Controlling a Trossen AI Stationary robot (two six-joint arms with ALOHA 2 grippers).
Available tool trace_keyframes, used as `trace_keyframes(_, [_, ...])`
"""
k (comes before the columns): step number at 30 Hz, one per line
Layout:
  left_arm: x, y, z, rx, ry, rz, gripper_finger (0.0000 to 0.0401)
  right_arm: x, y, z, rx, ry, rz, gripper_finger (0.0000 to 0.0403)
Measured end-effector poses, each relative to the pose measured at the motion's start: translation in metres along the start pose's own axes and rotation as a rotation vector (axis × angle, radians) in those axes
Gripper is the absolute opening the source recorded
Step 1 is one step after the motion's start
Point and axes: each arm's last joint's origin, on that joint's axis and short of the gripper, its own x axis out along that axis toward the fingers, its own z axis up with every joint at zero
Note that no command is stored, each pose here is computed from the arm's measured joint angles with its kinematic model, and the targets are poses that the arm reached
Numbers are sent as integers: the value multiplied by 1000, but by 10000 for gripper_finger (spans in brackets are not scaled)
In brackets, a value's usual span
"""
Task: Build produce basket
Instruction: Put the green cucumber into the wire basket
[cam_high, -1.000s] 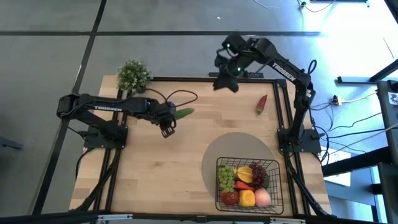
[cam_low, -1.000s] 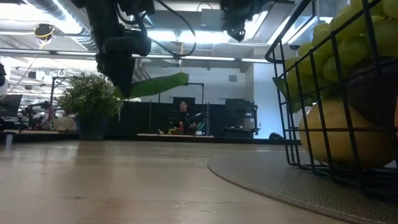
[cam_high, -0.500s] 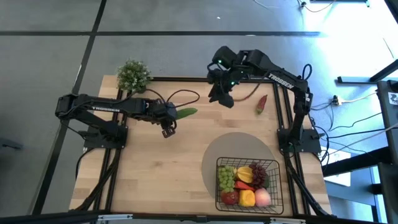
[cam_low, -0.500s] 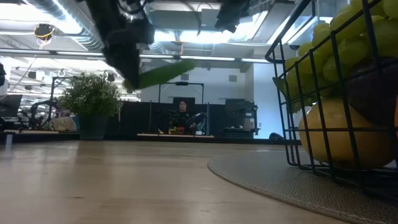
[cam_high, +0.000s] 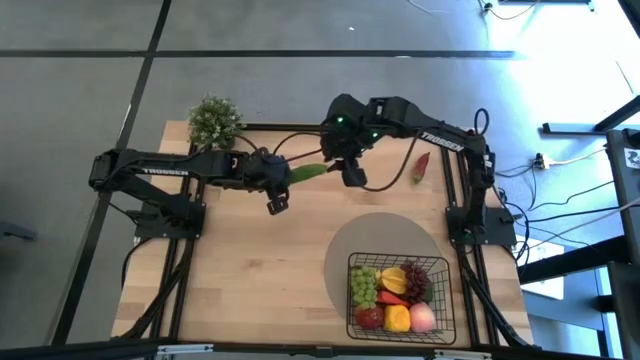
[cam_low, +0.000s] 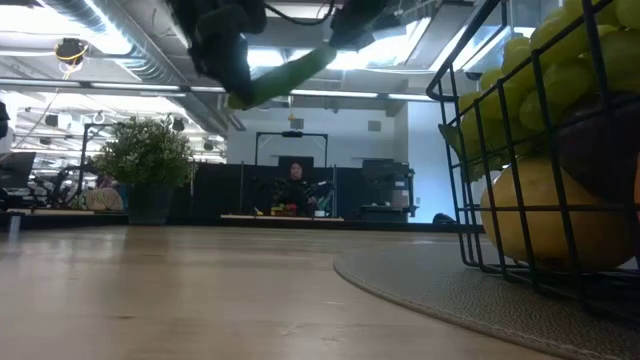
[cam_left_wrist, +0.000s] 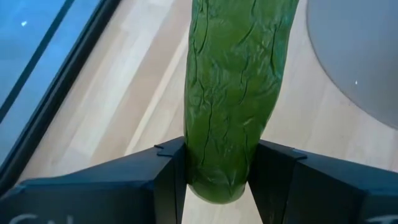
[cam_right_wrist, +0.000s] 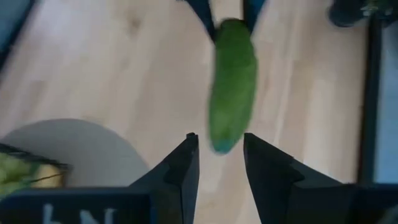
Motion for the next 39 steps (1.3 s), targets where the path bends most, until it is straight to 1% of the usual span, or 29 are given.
trace_keyframes(2, [-1, 0, 1, -2, -6, -2, 108, 5, 0, 2, -13, 17, -49, 117])
trace_keyframes(4, [-1, 0, 1, 0, 0, 0, 108, 6, 2, 4, -21, 17, -68, 117])
trace_keyframes(9, [-1, 0, 1, 0, -1, 0, 108, 7, 2, 5, -21, 4, -57, 117])
trace_keyframes(13, [-1, 1, 1, 0, -6, 22, 108, 7, 3, 5, 28, 6, -50, 117])
trace_keyframes(23, [0, 1, 1, 2, -6, 25, 108, 21, 0, 4, 38, 35, -37, 117])
trace_keyframes(39, [0, 1, 0, 4, -4, 40, 108, 35, -4, 3, 51, 62, -31, 117])
